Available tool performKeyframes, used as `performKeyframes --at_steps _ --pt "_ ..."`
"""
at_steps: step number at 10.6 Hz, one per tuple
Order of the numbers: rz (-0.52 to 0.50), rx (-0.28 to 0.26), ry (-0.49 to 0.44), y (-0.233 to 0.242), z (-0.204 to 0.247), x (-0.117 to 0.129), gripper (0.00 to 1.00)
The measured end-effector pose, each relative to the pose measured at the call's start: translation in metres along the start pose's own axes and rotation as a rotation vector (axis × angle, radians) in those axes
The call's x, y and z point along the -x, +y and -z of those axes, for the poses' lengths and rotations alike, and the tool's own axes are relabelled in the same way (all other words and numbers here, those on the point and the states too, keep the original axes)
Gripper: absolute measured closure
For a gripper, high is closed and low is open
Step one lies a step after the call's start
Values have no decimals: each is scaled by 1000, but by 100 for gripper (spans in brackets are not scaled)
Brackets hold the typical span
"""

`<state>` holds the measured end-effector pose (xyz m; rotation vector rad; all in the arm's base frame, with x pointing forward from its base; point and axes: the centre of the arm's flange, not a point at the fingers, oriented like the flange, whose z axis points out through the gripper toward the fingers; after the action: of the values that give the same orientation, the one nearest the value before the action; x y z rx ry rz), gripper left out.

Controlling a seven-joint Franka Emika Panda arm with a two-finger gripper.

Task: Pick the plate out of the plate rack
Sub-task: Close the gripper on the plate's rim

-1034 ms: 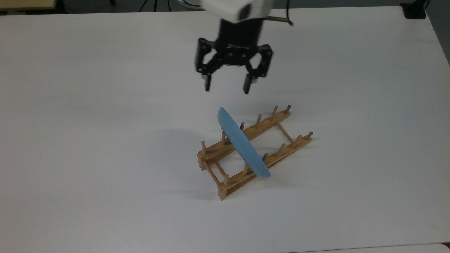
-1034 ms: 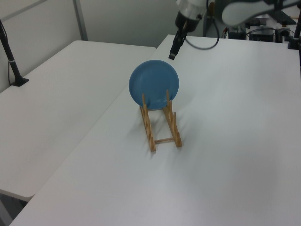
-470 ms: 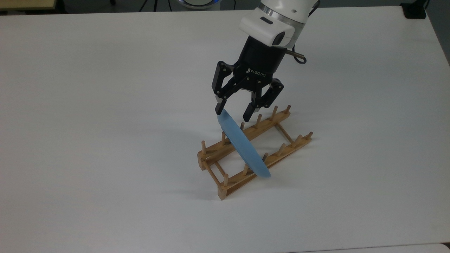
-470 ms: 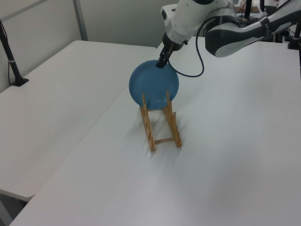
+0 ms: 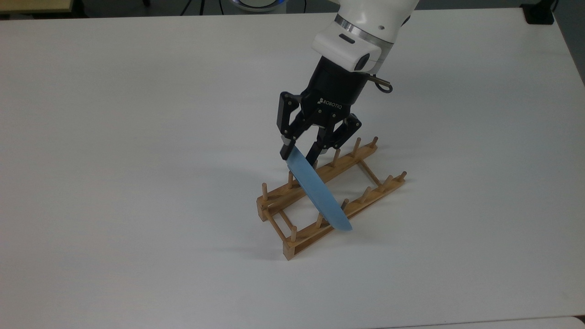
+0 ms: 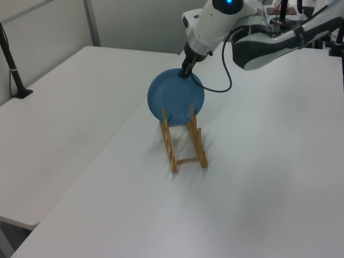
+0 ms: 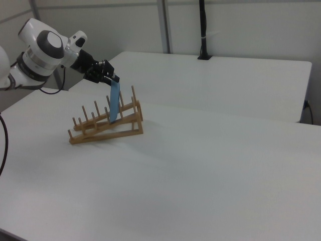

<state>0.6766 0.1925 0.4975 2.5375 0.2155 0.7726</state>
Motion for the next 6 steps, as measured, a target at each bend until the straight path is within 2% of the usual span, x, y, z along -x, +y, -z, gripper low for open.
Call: performKeyframes --at_steps 1,2,3,6 --pt "1 0 7 1 -2 0 69" --pt "-1 0 8 3 -3 -1 70" --pt "-2 1 8 3 -3 -1 76" --pt "-2 0 9 3 -3 -1 80"
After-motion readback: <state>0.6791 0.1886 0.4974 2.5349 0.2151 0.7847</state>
